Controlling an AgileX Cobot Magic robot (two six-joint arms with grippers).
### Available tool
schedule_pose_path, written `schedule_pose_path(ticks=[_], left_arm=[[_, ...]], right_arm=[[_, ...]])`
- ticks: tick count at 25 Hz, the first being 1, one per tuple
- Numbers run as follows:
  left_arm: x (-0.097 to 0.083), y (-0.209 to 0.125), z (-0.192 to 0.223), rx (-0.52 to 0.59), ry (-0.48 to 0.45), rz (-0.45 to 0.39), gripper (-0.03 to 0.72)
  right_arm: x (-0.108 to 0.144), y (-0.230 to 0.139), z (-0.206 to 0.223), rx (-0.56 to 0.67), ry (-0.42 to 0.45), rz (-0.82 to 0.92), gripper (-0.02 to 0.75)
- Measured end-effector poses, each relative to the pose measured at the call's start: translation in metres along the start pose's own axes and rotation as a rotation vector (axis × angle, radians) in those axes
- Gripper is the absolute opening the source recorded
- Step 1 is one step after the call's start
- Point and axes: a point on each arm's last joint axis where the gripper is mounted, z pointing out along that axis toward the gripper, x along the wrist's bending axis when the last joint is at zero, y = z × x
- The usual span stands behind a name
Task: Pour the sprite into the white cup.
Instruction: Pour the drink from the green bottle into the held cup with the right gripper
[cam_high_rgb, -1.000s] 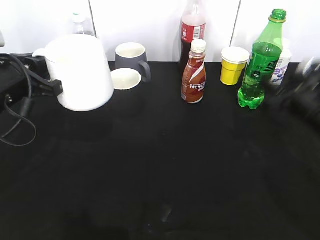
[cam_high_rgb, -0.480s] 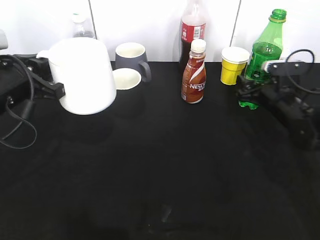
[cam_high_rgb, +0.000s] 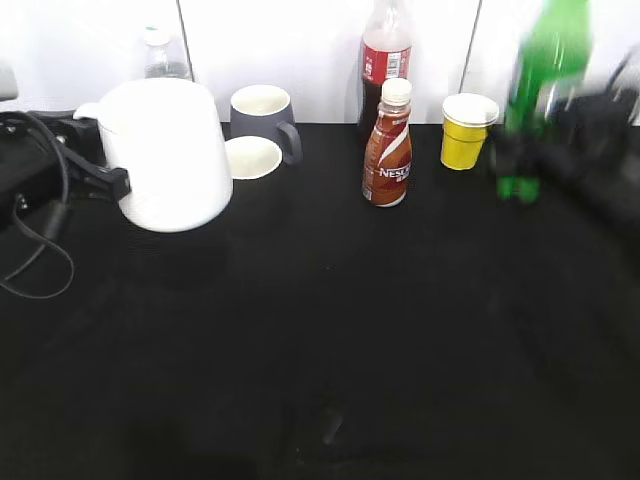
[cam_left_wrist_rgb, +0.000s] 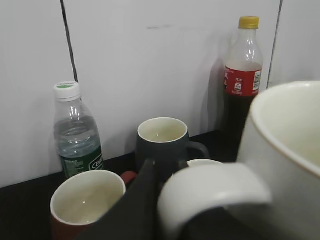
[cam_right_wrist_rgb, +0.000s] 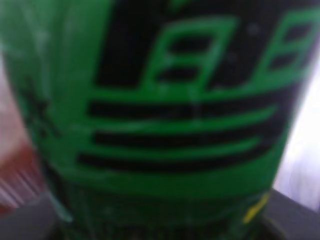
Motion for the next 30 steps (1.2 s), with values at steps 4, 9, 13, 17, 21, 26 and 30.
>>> schedule_pose_path(ticks=[4,9,13,17,21,26,30], left_arm=[[0.000,0.000,0.000,0.000,-0.001,-0.008,0.060],[-0.004,-0.001,0.000,0.012,-0.042,-0.023,0.060],[-0.009,-0.005,0.000,0.055,-0.094,-0.026,0.060],[-0.011,-0.005,-0.001,0.061,-0.121,-0.009,0.060],[-0.014,-0.006,-0.001,0.068,-0.152,0.044,0.060],[-0.014,-0.008,-0.001,0.083,-0.156,0.095,0.060],[-0.014,-0.008,-0.001,0.083,-0.159,0.097,0.060]], right_arm=[[0.056,0.057,-0.005,-0.009,0.223,-0.112,0.420],[0.123,0.086,0.026,-0.032,0.413,-0.430,0.420],[0.136,0.074,0.039,-0.079,0.468,-0.793,0.419],[0.137,0.073,0.039,-0.148,0.465,-1.080,0.419],[0.135,0.075,0.041,-0.189,0.425,-1.198,0.419],[0.133,0.079,0.042,-0.235,0.368,-1.310,0.418],[0.133,0.081,0.042,-0.266,0.344,-1.374,0.418]])
